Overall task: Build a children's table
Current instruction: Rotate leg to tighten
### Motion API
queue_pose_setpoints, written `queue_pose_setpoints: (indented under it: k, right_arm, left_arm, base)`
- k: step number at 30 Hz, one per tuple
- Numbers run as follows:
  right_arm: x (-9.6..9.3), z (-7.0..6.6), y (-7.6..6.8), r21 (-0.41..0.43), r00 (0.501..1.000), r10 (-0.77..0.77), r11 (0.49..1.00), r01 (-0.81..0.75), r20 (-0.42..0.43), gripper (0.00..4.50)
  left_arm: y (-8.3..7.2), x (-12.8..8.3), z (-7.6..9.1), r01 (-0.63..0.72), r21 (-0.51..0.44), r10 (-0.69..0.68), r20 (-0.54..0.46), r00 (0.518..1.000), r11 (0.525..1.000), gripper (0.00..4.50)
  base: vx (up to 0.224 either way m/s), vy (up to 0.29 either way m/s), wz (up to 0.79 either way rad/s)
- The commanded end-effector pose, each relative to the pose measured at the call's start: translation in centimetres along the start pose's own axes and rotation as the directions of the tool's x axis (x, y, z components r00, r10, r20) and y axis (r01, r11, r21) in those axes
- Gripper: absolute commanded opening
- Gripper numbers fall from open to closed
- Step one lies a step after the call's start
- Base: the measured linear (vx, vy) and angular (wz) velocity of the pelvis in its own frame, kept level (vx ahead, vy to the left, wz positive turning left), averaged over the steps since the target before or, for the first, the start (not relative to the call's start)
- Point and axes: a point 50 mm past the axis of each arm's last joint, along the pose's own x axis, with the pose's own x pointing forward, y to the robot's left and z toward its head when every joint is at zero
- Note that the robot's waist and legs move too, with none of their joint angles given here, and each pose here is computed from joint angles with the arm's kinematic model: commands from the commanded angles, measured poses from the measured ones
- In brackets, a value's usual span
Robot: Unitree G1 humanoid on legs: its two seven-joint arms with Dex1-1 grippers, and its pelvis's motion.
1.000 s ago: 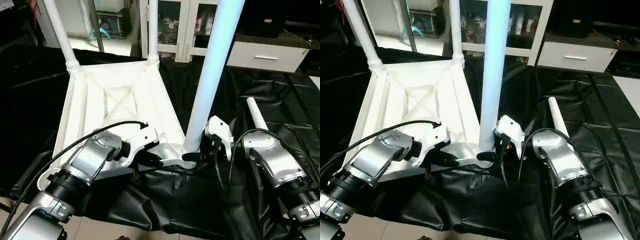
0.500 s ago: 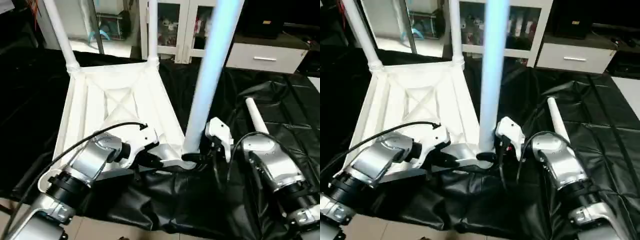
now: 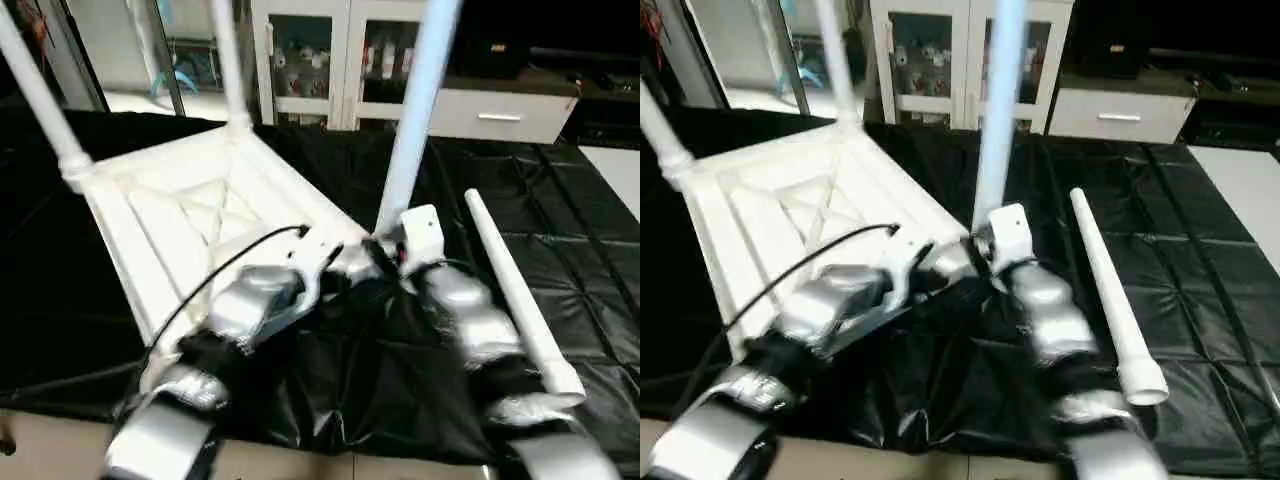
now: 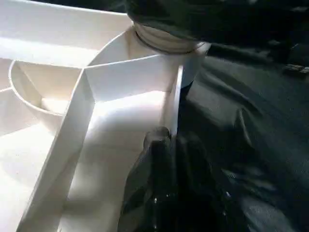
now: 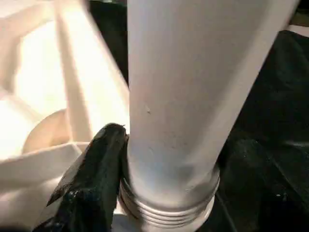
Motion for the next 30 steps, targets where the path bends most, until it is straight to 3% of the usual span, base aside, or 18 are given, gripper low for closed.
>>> queue_pose_setpoints:
  k: [1, 7, 12, 19, 23, 26, 27, 29, 30]
  right_arm:
    - [-0.4, -3.0, 1.6, 0.018, 0.992, -0.033, 0.999, 0.035, -0.119, 2.51]
    - [-0.1, -1.5, 3.6, -0.033, 0.999, 0.046, 0.998, -0.047, -0.022, 2.50]
    - [-0.3, -0.7, 2.9, 0.002, 0.997, 0.070, 0.998, -0.070, 0.028, 2.89]
    - [-1.2, -0.1, -0.1, -0.025, 0.988, 0.152, 0.988, -0.151, 0.041, 3.72]
    - [-2.3, 0.8, -1.8, -0.082, 0.935, 0.353, 0.933, -0.350, 0.024, 3.81]
    - [-3.6, 1.6, -2.9, -0.122, 0.843, 0.538, 0.837, -0.534, 0.006, 4.18]
    - [-4.3, 1.8, -3.4, -0.150, 0.790, 0.613, 0.779, -0.608, -0.019, 4.25]
    - [-4.7, 1.9, -3.8, -0.169, 0.758, 0.650, 0.743, -0.647, -0.044, 4.39]
    - [-5.2, 1.9, -4.3, -0.189, 0.721, 0.689, 0.699, -0.689, -0.080, 4.39]
  left_arm:
    - [2.6, -0.7, 0.3, -0.232, -0.061, 0.235, 0.058, 0.970, 0.971, 0.00]
    - [2.7, -0.7, 0.3, -0.229, -0.035, 0.231, 0.059, 0.971, 0.973, 0.00]
    - [3.2, -1.1, -0.4, -0.209, -0.012, 0.209, 0.038, 0.977, 0.978, 0.00]
    - [2.7, -2.0, -1.8, -0.067, 0.050, 0.068, -0.022, 0.997, 0.997, 0.00]
    - [1.7, -3.0, -2.9, 0.111, 0.105, -0.103, -0.083, 0.991, 0.988, 0.00]
    - [1.3, -3.8, -3.7, 0.213, 0.127, -0.194, -0.146, 0.970, 0.969, 0.00]
    - [1.2, -4.1, -3.9, 0.246, 0.134, -0.222, -0.168, 0.960, 0.960, 0.00]
    - [1.1, -4.3, -4.0, 0.268, 0.141, -0.241, -0.180, 0.954, 0.953, 0.00]
    - [1.0, -4.6, -4.1, 0.302, 0.149, -0.270, -0.199, 0.942, 0.942, 0.00]
  base:
    - [0.000, 0.000, 0.00]
    - [0.000, 0.000, 0.00]
    - [0.000, 0.000, 0.00]
    - [0.000, 0.000, 0.00]
    - [0.000, 0.000, 0.00]
    - [0.000, 0.000, 0.00]
    - [0.000, 0.000, 0.00]
    - [0.000, 0.000, 0.00]
    - [0.000, 0.000, 0.00]
